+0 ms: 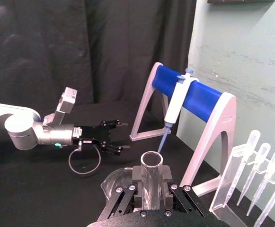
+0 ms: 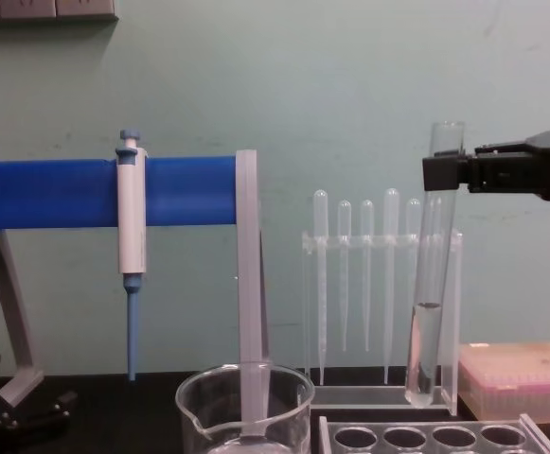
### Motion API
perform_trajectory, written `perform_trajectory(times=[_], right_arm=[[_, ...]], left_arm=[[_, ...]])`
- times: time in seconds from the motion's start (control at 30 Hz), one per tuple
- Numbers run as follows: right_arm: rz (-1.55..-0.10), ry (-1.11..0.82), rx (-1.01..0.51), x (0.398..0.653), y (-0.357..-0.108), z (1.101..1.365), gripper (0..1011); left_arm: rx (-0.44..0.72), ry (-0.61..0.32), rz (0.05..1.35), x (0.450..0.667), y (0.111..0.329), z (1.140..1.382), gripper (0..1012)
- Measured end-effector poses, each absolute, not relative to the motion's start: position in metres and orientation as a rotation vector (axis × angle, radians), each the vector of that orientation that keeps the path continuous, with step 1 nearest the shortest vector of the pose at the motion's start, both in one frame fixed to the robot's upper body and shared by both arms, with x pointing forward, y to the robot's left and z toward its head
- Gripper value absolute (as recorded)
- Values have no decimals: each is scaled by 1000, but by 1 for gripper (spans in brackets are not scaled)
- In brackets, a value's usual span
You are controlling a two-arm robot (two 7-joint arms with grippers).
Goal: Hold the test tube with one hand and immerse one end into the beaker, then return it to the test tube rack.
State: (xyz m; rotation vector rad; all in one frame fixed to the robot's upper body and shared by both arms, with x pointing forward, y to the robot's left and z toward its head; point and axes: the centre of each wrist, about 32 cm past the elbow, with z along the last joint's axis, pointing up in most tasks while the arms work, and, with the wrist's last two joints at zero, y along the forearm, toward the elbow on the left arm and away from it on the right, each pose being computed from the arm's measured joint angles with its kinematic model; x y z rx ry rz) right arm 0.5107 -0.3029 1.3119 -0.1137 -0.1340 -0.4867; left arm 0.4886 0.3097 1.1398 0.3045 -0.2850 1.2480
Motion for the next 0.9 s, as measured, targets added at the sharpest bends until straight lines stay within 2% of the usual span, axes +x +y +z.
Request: perform_trajectory(times=[0.9], right_arm=[[-491,-134,-112,511,-303,1311,241]], left_arm=[[305,-285,1248,489,310,1140,1000]])
